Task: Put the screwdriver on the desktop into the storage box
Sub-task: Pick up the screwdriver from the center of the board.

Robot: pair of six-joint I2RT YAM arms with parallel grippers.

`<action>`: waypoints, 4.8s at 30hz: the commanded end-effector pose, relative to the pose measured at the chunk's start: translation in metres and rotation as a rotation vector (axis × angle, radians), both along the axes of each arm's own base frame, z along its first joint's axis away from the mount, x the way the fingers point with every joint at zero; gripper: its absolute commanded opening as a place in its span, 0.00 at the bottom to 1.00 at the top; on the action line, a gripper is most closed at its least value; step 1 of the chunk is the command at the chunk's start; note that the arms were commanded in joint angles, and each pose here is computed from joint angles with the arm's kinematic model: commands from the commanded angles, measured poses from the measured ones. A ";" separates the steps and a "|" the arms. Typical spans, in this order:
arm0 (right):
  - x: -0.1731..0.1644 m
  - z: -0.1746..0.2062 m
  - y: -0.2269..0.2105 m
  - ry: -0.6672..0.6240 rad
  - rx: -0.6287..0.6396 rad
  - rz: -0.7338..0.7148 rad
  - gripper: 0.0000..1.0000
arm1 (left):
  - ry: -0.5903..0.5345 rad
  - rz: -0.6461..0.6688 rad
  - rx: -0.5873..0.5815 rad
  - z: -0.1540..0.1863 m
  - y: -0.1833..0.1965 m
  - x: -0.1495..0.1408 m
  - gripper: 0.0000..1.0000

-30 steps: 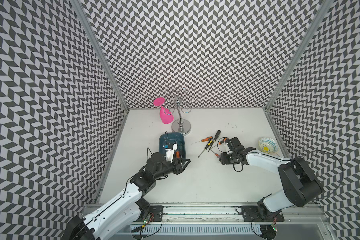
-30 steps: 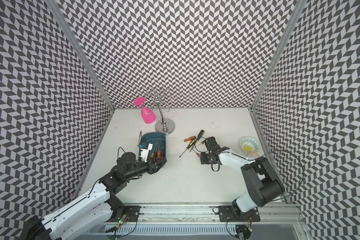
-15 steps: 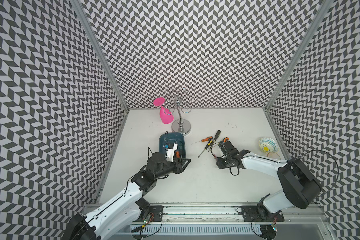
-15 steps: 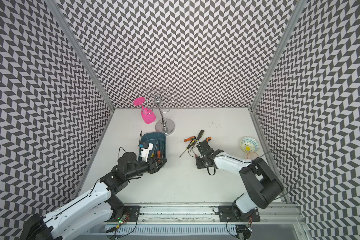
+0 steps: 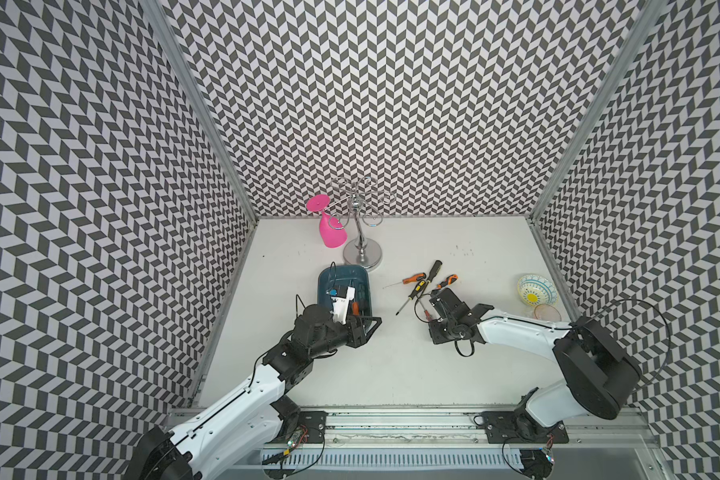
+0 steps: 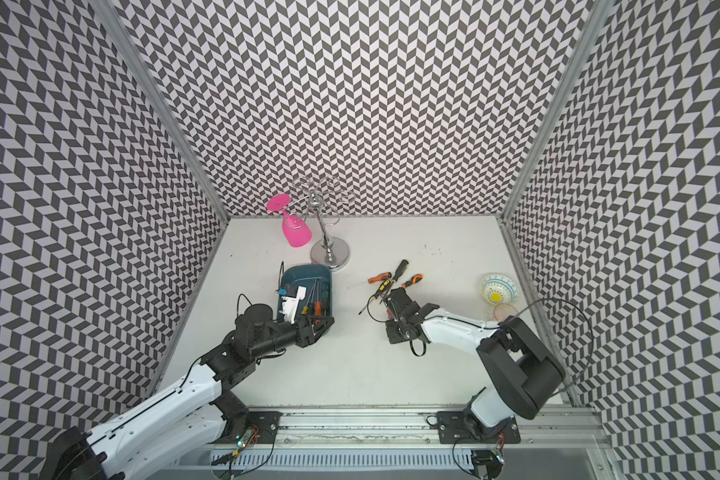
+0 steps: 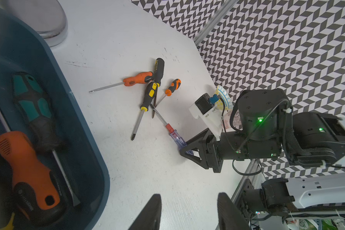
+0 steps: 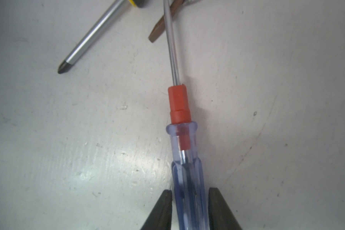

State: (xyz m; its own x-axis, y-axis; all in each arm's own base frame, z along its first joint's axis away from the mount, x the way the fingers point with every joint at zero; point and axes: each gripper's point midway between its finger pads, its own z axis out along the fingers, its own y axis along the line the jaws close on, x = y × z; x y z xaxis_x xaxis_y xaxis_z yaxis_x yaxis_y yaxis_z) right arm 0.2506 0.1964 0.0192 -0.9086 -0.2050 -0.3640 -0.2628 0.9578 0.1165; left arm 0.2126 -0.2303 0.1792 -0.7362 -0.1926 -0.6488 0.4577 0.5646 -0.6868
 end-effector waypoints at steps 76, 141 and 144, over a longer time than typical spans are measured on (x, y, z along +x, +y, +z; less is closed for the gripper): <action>-0.067 0.186 0.076 -0.351 0.926 0.334 0.16 | -0.188 -0.102 -0.215 0.059 -0.072 -0.003 0.59; -0.051 0.147 0.040 -0.415 0.783 0.137 0.62 | 0.029 0.145 0.295 0.000 -0.004 0.034 0.00; -0.051 0.140 0.040 -0.398 0.775 0.133 0.62 | 0.063 0.238 0.423 -0.011 0.024 0.045 0.00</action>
